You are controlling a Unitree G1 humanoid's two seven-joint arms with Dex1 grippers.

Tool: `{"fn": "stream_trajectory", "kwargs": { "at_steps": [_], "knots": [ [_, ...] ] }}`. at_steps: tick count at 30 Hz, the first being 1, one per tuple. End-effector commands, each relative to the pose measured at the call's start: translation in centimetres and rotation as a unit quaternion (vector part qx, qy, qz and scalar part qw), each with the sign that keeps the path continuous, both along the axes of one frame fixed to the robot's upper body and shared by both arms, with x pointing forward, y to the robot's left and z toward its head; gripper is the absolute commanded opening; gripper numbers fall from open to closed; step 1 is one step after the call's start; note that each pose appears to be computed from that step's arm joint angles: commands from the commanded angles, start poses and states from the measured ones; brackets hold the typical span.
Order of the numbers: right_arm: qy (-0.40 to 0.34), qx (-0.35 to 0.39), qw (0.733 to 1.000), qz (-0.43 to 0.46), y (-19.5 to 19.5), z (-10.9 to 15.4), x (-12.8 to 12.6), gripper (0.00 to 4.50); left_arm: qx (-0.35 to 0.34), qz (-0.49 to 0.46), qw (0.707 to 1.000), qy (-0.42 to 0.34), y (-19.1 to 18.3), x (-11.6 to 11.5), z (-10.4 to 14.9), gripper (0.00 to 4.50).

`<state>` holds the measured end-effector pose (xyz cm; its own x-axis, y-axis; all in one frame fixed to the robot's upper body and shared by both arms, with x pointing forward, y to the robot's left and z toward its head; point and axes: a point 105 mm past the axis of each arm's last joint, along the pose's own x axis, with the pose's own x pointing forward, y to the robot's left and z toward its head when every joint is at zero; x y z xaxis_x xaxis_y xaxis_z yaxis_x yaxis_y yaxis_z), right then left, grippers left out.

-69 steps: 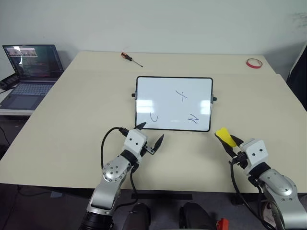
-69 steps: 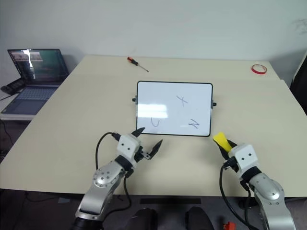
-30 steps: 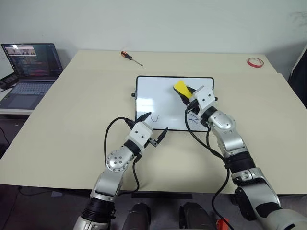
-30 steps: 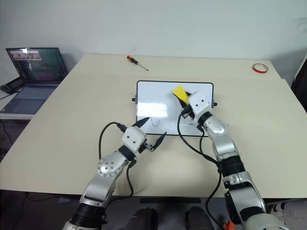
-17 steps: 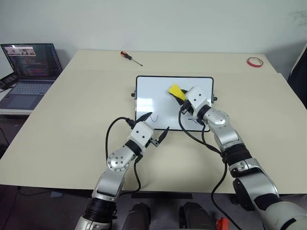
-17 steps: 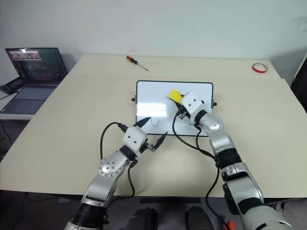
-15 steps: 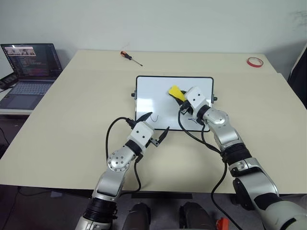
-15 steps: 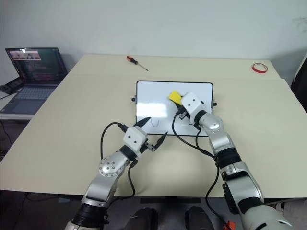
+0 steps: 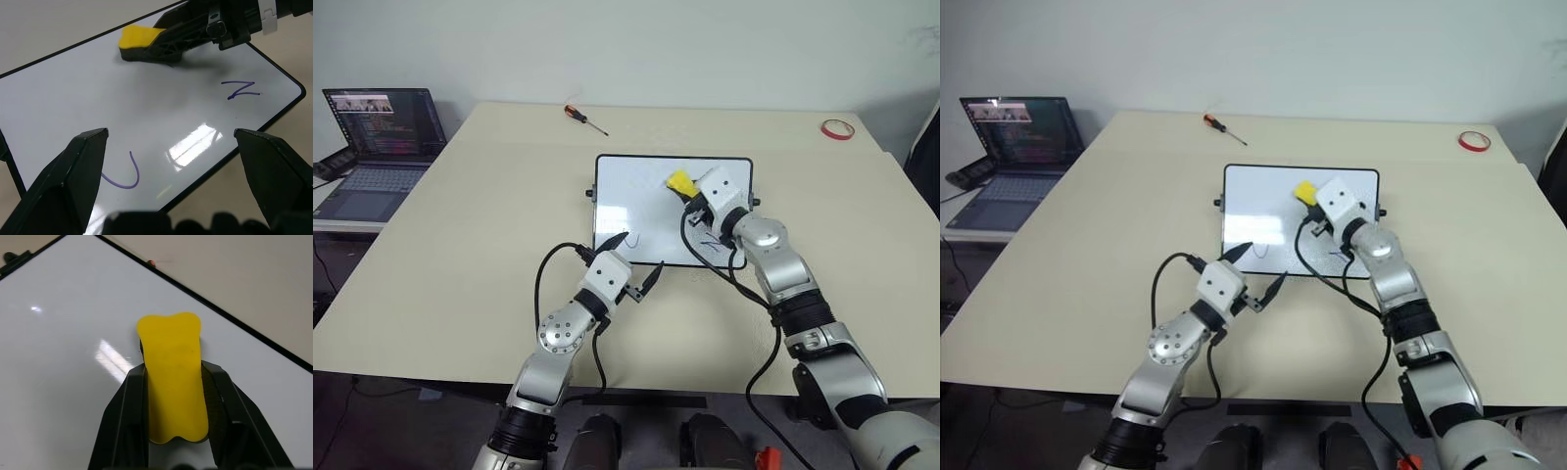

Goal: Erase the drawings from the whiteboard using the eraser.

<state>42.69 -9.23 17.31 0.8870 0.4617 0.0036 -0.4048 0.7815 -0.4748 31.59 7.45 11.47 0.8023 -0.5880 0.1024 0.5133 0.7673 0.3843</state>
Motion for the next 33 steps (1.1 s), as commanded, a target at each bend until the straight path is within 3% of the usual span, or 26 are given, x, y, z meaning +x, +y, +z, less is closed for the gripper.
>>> {"fn": "stream_trajectory", "kwargs": {
  "at_steps": [1,9,16,21,33],
  "knots": [
    [0.0,0.001,0.997,-0.08,-3.5,-0.5,0.5,1.14,-0.003,-0.011,1.0,-0.027,-0.5,-0.3,1.5,4.5],
    [0.011,-0.003,0.996,-0.088,-3.3,-1.9,-0.3,1.14,-0.002,-0.018,1.0,-0.025,-0.7,-0.4,1.5,4.5],
    [0.05,-0.039,0.998,0.019,0.3,-4.2,-2.8,1.14,-0.001,-0.023,0.999,-0.025,-0.9,-0.4,1.5,4.5],
    [0.077,-0.06,0.995,0.031,0.2,-5.4,-3.4,1.14,0.0,-0.025,0.999,-0.025,-1.0,-0.4,1.4,4.5],
    [-0.037,-0.012,0.996,-0.074,-1.2,0.1,0.2,1.14,-0.002,-0.03,0.999,-0.025,-1.4,-0.4,1.5,4.5]
  ]
}}
